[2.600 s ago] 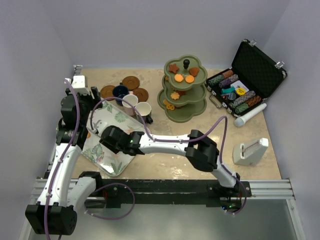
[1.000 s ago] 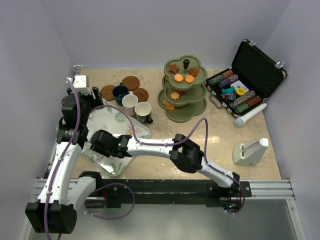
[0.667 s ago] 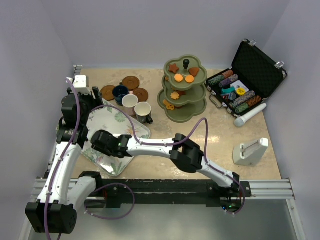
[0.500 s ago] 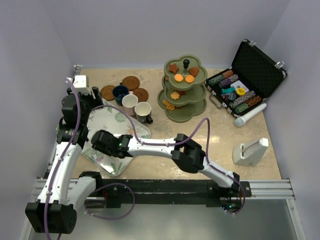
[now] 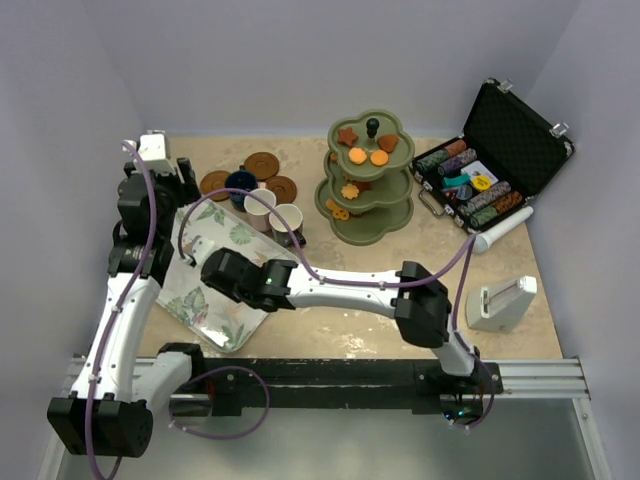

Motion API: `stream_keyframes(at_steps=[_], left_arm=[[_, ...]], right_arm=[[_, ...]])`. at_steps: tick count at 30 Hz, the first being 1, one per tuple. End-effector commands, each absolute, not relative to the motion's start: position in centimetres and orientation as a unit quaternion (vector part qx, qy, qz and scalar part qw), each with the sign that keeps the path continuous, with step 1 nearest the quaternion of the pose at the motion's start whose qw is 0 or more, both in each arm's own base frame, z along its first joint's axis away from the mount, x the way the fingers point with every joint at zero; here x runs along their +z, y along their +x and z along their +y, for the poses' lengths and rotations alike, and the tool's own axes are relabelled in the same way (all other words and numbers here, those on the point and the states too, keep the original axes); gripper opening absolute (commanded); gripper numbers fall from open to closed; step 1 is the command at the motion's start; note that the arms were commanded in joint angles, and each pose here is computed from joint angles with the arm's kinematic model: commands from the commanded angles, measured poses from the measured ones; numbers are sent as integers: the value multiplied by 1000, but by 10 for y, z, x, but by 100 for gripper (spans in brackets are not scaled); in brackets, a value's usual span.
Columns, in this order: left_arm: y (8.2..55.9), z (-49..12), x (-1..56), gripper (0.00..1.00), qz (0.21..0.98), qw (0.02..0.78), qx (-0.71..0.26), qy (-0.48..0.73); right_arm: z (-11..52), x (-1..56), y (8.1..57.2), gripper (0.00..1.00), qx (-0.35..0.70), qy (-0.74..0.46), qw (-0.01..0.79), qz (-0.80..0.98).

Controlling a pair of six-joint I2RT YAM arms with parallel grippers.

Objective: Serve the afternoon tea
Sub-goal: Place the desert on the desert table.

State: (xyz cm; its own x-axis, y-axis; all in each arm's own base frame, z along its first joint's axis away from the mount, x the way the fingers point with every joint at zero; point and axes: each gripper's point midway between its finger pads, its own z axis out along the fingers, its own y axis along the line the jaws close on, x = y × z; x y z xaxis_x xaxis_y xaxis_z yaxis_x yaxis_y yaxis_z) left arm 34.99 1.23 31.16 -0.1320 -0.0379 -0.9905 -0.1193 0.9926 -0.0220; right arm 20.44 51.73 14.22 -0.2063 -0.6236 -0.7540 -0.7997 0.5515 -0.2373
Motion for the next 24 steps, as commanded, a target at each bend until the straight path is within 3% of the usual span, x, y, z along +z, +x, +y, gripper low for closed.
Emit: stream_keyframes(at_steps=[1,17,24], left_arm=[[353,15,363,71,716,694,27,-66],[367,41,345,72,714,689,76,-96],[369,36,330,72,722,683,65,-87]], right_arm=[[498,186,213,33,112,-416,468,771],[366,239,245,31,96,-280,493,818],[310,223,255,31,99,-221,465,852]])
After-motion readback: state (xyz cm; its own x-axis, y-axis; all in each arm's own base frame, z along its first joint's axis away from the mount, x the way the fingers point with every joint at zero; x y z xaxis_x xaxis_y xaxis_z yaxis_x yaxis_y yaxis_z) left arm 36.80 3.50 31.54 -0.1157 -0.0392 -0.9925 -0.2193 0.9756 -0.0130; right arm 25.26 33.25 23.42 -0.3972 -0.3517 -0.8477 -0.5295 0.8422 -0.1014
